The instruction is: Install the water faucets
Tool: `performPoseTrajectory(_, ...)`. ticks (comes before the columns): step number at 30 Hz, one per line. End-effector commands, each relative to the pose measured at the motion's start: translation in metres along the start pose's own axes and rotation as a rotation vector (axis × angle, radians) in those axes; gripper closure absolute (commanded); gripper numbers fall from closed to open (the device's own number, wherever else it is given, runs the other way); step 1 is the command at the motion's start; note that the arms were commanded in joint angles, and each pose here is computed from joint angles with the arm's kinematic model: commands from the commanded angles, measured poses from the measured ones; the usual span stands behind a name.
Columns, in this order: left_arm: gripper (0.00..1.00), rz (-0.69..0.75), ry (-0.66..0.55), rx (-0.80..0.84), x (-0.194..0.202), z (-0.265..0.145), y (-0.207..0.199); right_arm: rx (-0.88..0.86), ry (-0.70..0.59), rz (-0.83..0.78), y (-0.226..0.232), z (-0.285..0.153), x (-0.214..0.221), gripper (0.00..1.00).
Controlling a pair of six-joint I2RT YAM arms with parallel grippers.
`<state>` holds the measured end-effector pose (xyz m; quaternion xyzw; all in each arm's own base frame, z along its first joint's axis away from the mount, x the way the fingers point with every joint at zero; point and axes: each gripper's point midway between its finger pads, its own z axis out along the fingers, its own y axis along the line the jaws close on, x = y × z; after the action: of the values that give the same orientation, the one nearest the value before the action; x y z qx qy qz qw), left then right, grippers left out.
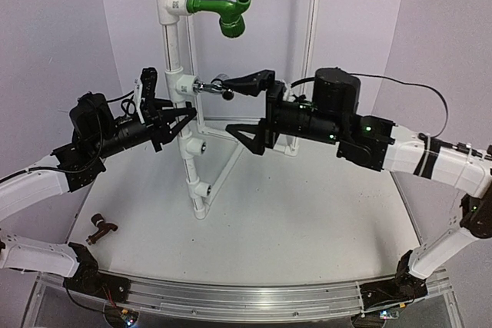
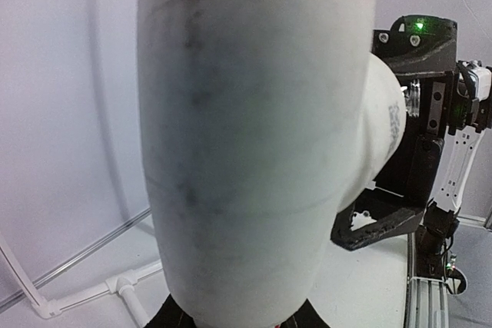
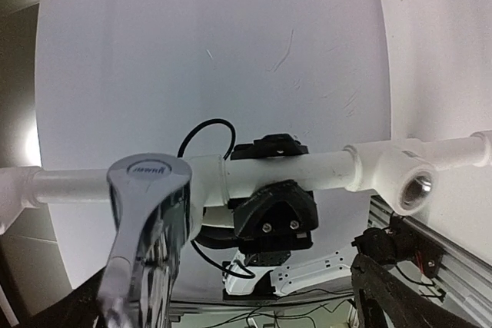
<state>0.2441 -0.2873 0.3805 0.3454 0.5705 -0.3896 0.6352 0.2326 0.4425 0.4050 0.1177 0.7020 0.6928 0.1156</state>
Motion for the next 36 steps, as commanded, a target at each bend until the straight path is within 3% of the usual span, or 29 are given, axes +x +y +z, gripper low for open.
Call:
performPoseTrajectory(1,1.0,-0.158,0.166,-0.064,0.044,-0.006,0.009,-0.035,-0.153,-0.206,0.019,-0.057,-0.023,0.02)
performPoseTrajectory(4,1.0,-0.172,0.173,-0.06,0.045,-0.007,0.008,-0.054,-0.239,-0.476,0.036,-0.096,-0.03,0.02)
performPoseTrajectory(7,1.0,-0.195,0.178,-0.043,0.044,-0.006,0.005,-0.028,-0.298,-0.981,0.069,-0.127,-0.025,0.02)
performPoseTrajectory(10,1.0,-0.21,0.181,-0.024,0.043,-0.004,0.002,0.044,-0.289,-1.432,0.07,-0.141,-0.019,0.02)
performPoseTrajectory(14,1.0,-0.219,0.191,-0.009,0.044,-0.002,0.0,0.155,-0.148,-1.916,0.037,-0.128,-0.014,0.02)
performPoseTrajectory(17,1.0,-0.226,0.2,-0.003,0.045,0.0,0.0,0.09,-0.018,-2.185,0.02,-0.119,0.002,0.02)
performPoseTrajectory(24,1.0,-0.242,0.222,0.009,0.051,0.004,-0.001,0.014,0.033,-2.43,0.034,-0.099,0.009,0.04)
performPoseTrajectory(36,1.0,-0.242,0.228,0.031,0.051,0.005,-0.004,-0.116,0.051,-2.564,0.052,-0.053,0.011,0.28)
